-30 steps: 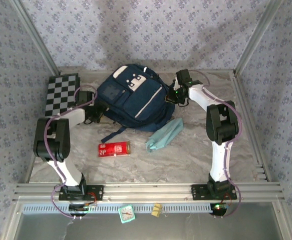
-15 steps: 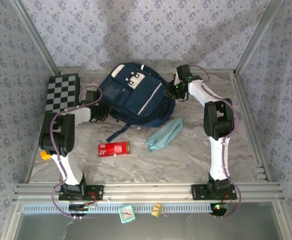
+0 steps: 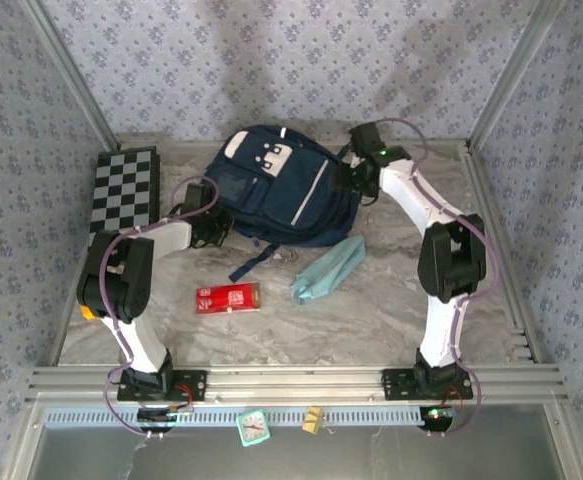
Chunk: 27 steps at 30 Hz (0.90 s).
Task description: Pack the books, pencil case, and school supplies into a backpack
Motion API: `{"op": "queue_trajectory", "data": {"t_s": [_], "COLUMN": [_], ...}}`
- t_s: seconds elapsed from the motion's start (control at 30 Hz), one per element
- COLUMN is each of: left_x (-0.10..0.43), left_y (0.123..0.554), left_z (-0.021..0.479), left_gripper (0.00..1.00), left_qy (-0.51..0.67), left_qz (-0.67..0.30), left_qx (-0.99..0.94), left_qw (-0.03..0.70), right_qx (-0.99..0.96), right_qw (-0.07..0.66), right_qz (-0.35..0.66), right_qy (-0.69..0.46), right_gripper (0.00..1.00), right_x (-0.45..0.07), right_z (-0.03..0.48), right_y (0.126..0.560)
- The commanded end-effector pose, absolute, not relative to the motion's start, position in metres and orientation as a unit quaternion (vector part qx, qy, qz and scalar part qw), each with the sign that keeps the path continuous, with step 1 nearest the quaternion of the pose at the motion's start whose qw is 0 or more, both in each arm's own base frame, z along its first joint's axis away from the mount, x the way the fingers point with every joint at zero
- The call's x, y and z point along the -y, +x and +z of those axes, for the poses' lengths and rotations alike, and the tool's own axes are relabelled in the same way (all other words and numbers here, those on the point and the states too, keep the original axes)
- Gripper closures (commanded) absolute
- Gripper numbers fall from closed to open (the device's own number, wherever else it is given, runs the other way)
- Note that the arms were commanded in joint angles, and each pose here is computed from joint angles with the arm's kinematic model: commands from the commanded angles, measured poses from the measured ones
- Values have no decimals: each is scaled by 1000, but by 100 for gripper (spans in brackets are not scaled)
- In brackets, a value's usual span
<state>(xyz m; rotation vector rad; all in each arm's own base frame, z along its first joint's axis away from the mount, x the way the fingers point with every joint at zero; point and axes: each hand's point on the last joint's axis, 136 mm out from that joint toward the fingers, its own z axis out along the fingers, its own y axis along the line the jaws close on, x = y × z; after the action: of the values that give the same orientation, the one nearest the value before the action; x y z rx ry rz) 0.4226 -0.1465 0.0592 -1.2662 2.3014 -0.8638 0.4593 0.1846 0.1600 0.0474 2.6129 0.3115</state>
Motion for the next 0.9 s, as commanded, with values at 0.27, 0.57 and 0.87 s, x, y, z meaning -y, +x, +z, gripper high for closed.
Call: {"op": "queue_trajectory", "data": {"t_s": [0.27,0.57,0.87], "left_x": [177,183,193], "left_y": [414,413,409], "left_z": [100,110,118], "left_gripper": [100,100,100], "left_qy": [-453,-441,-430], "left_qz": [-362,-367,-375], "left_qx": [-794,-797,-797], "left_qw": [182,191,198], "right_qx": [-940,-932,-950], "right_qw": [290,319,296], "right_qz": [173,159,102], "right_qy": [-51,-69,-18], "right_gripper": [49,57,60], "right_x": [-337,-381,-371], "right_z": [135,94,65], "right_y": [375,363,381]}}
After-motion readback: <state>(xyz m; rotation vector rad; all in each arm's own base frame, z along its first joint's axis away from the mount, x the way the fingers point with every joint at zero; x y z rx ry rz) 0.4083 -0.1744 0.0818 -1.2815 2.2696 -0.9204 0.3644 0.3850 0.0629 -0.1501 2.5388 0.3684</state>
